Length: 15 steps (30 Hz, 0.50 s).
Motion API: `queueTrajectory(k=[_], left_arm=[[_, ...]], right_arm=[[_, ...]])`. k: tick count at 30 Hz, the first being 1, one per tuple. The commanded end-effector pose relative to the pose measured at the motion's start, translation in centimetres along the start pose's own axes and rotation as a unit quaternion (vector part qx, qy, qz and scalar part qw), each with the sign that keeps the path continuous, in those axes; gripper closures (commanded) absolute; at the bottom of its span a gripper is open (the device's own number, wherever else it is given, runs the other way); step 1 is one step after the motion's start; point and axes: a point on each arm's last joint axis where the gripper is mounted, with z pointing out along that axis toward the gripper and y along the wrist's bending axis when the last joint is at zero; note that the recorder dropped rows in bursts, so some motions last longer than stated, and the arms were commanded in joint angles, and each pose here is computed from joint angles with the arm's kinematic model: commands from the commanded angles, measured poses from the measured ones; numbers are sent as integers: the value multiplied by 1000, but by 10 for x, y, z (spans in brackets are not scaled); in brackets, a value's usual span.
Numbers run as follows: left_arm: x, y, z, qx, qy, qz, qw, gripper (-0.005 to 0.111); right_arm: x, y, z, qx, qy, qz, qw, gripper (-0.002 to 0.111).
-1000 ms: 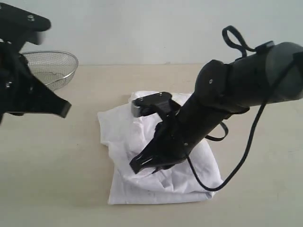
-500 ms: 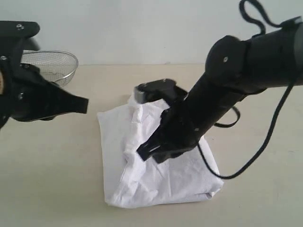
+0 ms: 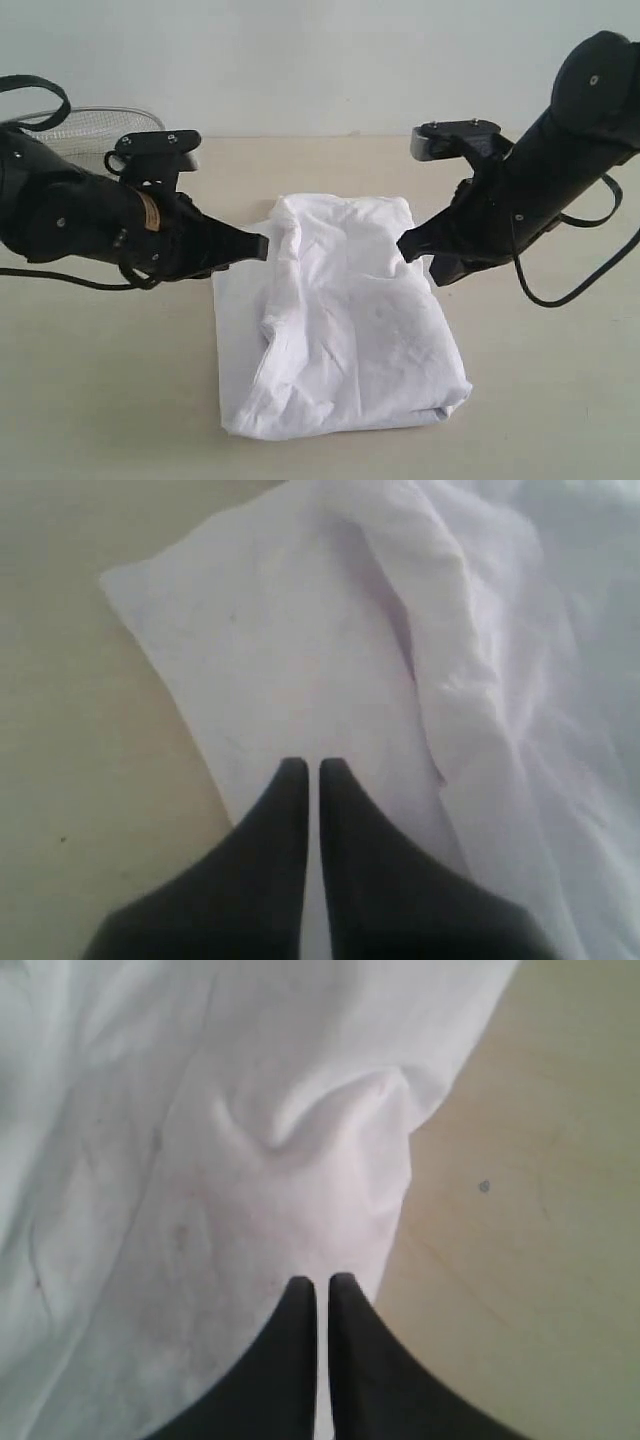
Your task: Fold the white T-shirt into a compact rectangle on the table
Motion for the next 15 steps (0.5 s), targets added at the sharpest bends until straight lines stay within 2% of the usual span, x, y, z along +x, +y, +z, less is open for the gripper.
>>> queueTrajectory(k=[1, 7, 12, 15], left_arm=[[-6, 7, -2, -10, 3, -17, 1000, 102], [-10, 12, -28, -26, 20, 56, 998, 102], [-19, 51, -48, -93, 30, 87, 991, 102], [-31, 71, -58, -125, -2, 116, 985, 102]], right_arm=[[1, -2, -7, 1, 4, -7, 1000, 109], [1, -2, -7, 1, 6, -20, 1000, 109], [1, -2, -7, 0, 7, -20, 1000, 109], [0, -2, -7, 0, 4, -17, 1000, 109]])
